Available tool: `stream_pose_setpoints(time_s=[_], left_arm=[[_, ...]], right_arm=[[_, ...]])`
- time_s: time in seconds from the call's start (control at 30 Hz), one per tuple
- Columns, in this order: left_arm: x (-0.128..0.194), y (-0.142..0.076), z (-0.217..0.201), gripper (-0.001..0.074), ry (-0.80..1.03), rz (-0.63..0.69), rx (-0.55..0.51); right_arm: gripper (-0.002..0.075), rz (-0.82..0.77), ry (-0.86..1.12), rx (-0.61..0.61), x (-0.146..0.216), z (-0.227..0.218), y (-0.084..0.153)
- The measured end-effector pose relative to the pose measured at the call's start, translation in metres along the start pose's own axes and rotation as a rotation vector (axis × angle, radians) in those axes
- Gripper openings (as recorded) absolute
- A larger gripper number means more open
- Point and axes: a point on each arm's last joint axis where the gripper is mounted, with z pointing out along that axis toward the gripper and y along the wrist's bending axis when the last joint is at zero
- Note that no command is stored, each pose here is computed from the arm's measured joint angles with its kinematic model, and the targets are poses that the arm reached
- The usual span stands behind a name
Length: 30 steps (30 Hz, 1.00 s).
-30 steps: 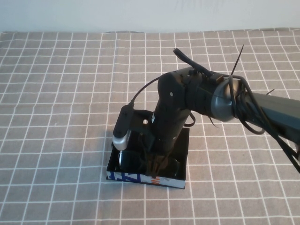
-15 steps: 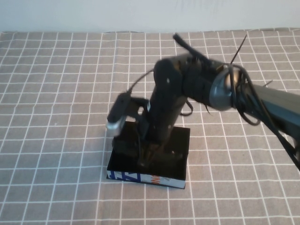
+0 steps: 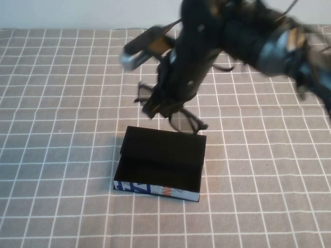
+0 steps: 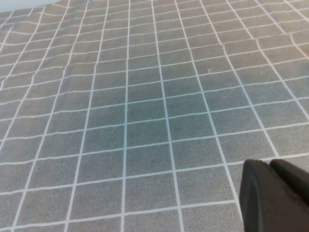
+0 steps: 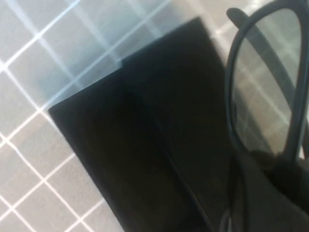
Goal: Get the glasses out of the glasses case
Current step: Place the glasses on the table
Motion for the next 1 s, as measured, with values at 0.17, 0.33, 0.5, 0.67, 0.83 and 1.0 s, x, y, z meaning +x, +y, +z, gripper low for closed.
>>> stream_pose_setpoints(time_s=[0.17, 0.33, 0.5, 0.67, 0.83, 1.0], left_arm=[[0.0, 0.0, 0.0, -0.0005, 0.0, 0.0, 0.0], [0.0, 0.0, 0.0, -0.0004, 0.0, 0.0, 0.0], [0.0, 0.0, 0.0, -0.0004, 0.0, 0.0, 0.0], [0.0, 0.0, 0.0, -0.0004, 0.0, 0.0, 0.0], [0.0, 0.0, 0.0, -0.0004, 0.0, 0.0, 0.0], [0.0, 0.0, 0.0, -0.0004, 0.0, 0.0, 0.0]], right_arm=[[0.0064, 0.153, -0.004, 0.023, 0.026, -0.035, -0.029], [0.0063, 0.359, 0.07, 0.002, 0.078, -0.04, -0.059], [0.0063, 0.59, 0.048, -0.084, 0.122, -0.018, -0.07], [0.0063, 0.723, 0.036, -0.116, 0.149, 0.017, -0.068], [0.0063, 0.815, 0.037, -0.111, 0.159, 0.039, -0.069], [0.0063, 0.863, 0.058, -0.106, 0.161, 0.055, -0.072]])
